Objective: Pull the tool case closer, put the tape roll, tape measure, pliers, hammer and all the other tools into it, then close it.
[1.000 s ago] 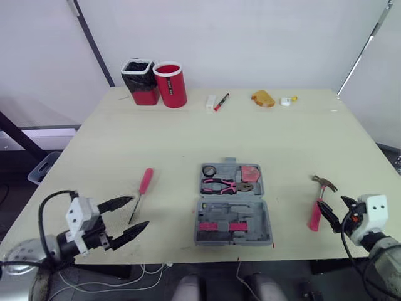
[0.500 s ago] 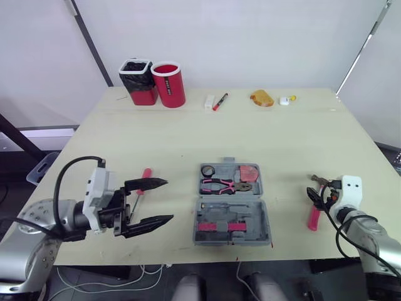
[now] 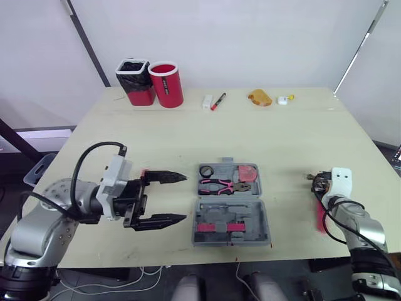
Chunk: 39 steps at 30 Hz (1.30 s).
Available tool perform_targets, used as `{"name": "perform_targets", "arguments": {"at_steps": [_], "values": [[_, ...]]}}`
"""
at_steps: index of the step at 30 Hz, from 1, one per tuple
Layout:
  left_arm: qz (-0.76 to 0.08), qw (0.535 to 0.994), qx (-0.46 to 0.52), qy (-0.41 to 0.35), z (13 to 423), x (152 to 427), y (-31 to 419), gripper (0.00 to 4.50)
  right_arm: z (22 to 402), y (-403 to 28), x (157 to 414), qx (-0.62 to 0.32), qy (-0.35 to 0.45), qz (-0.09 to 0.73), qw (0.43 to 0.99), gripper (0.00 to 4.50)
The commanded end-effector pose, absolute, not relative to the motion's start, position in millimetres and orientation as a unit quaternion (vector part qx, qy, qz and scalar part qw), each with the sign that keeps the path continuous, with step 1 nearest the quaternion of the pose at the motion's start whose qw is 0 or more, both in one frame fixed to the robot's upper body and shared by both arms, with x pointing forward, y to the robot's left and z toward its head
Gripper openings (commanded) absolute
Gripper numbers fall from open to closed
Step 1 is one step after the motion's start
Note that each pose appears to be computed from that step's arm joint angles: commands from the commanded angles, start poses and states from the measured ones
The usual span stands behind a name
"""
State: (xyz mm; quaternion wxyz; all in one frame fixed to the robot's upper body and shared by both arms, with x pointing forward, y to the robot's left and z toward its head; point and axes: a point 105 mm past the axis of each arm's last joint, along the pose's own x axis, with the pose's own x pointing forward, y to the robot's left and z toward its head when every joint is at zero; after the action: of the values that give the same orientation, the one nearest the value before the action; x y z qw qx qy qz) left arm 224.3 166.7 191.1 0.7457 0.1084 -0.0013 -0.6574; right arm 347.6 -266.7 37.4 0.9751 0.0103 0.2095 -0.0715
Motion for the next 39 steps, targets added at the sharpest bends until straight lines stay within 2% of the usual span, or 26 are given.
{"name": "perform_targets", "arguments": {"at_steps": [1,7,17,21,29,32,33,35,37,39], "values": [[-0.662,0.74,0.12,-0.011,194.7,224.2,165.5,4.5,37.2,-265.4,342.9,-0.001,0.211,-0.071,0.975,0.04],[-0.665,0.737,0.122,-0.011,192.3,224.2,164.5,4.5,41.4,-241.4,330.5,-0.02,0.209,-0.019,0.977,0.04],[-0.668,0.734,0.124,-0.011,191.1,224.2,163.6,4.5,48.8,-168.4,296.5,0.011,0.224,0.076,0.972,0.04],[-0.67,0.731,0.124,-0.01,190.9,224.4,163.5,4.5,49.5,-152.6,299.0,0.02,0.223,0.092,0.97,0.04],[-0.671,0.731,0.126,-0.007,190.8,224.8,164.0,4.5,45.6,-153.5,308.5,0.028,0.217,0.059,0.974,0.04],[-0.671,0.731,0.124,-0.006,189.7,224.3,163.6,4.5,44.9,-153.6,311.4,0.038,0.215,0.049,0.975,1.41],[-0.671,0.731,0.124,-0.005,189.3,224.2,163.5,4.5,45.2,-153.6,312.2,0.041,0.214,0.046,0.975,1.53],[-0.671,0.731,0.124,-0.005,189.2,224.4,163.4,4.5,47.7,-150.8,311.9,0.041,0.213,0.055,0.975,2.8],[-0.671,0.731,0.123,-0.003,188.8,224.1,163.4,4.5,49.4,-151.8,309.2,0.039,0.213,0.062,0.974,3.25],[-0.673,0.73,0.122,-0.001,187.5,222.8,163.3,4.5,54.9,-159.7,304.8,0.027,0.21,0.065,0.975,4.13]]}}
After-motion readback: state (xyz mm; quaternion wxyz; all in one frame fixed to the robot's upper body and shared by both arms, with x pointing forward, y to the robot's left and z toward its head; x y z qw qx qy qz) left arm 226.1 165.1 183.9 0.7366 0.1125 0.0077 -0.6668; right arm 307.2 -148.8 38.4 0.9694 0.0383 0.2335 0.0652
